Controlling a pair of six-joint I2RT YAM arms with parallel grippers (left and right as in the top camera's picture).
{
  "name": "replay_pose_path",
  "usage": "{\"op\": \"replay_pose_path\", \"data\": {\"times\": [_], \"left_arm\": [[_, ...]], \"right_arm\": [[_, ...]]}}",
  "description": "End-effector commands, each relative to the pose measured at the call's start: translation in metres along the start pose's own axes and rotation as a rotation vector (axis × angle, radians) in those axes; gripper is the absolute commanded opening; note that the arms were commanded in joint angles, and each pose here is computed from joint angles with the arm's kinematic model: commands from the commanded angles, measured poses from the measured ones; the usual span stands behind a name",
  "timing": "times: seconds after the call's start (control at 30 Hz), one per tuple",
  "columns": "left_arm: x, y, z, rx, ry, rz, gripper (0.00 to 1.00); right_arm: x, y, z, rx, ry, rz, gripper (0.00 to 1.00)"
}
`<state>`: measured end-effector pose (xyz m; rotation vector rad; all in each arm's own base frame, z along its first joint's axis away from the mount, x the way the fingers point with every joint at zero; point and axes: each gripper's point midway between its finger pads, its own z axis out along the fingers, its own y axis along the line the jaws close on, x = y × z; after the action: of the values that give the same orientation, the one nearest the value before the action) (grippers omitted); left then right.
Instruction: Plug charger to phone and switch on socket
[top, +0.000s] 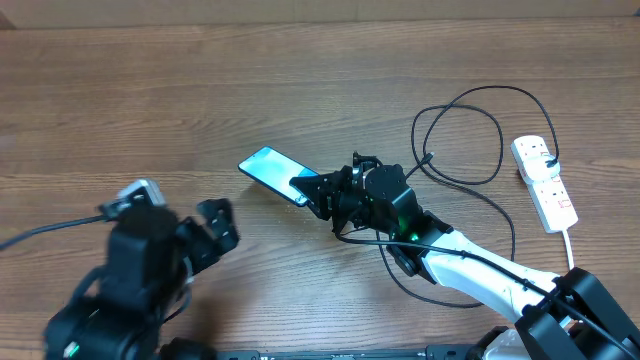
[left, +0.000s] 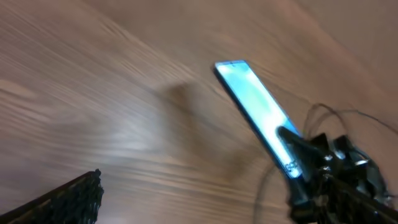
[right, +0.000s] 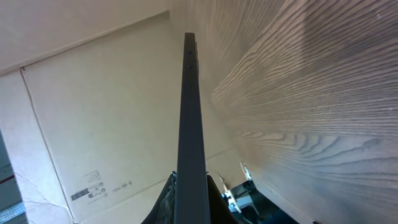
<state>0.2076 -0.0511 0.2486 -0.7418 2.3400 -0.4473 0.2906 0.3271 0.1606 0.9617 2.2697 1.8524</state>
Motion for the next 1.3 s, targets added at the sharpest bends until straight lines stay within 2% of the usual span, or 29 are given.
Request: {"op": "replay_pose_path", "data": {"times": [0.0,0.13,0.3,0.47,0.53,0.6,0.7,0.83,0.93,1.03,1.27], "left_arm": [[0.032,-0.028,0.023,0.143,0.182,-0.214,1.00],[0.028,-0.055,0.041,0.265,0.201,-0.292,1.00],[0.026,-0.060,0.056,0.251,0.233,-0.380,0.99],[0.034,-0.059,0.073,0.261,0.428,-0.439,1.00],[0.026,-0.054,0.078,0.299,0.476,-0.439,0.95],[0.016,-0.045,0.081,0.312,0.473,-0.448,0.92],[0.003,-0.034,0.079,0.331,0.464,-0.492,1.00],[-0.002,-0.026,0.081,0.336,0.463,-0.490,1.00],[0.003,-0.029,0.084,0.343,0.506,-0.509,0.91],[0.003,-0.036,0.086,0.376,0.543,-0.518,0.80],[0.003,-0.034,0.100,0.355,0.571,-0.545,0.80]], "right_arm": [[0.005,0.009,0.001,-0.024,0.017,-0.045,0.04],[0.009,0.008,0.000,-0.020,0.038,-0.045,0.04],[0.013,0.007,0.000,-0.014,0.064,-0.045,0.04],[0.012,0.007,-0.001,-0.016,0.070,-0.116,0.04],[0.014,0.007,-0.002,-0.014,0.086,-0.122,0.04],[0.014,0.007,-0.003,-0.014,0.097,-0.137,0.04],[0.010,0.008,-0.004,-0.017,0.094,-0.165,0.04],[0.010,0.022,-0.005,-0.072,0.089,-0.187,0.04],[0.019,0.033,-0.005,-0.120,0.105,-0.216,0.04],[0.021,0.028,-0.001,-0.102,0.091,-0.114,0.04],[0.026,0.017,0.005,-0.061,0.066,0.108,0.04]]}}
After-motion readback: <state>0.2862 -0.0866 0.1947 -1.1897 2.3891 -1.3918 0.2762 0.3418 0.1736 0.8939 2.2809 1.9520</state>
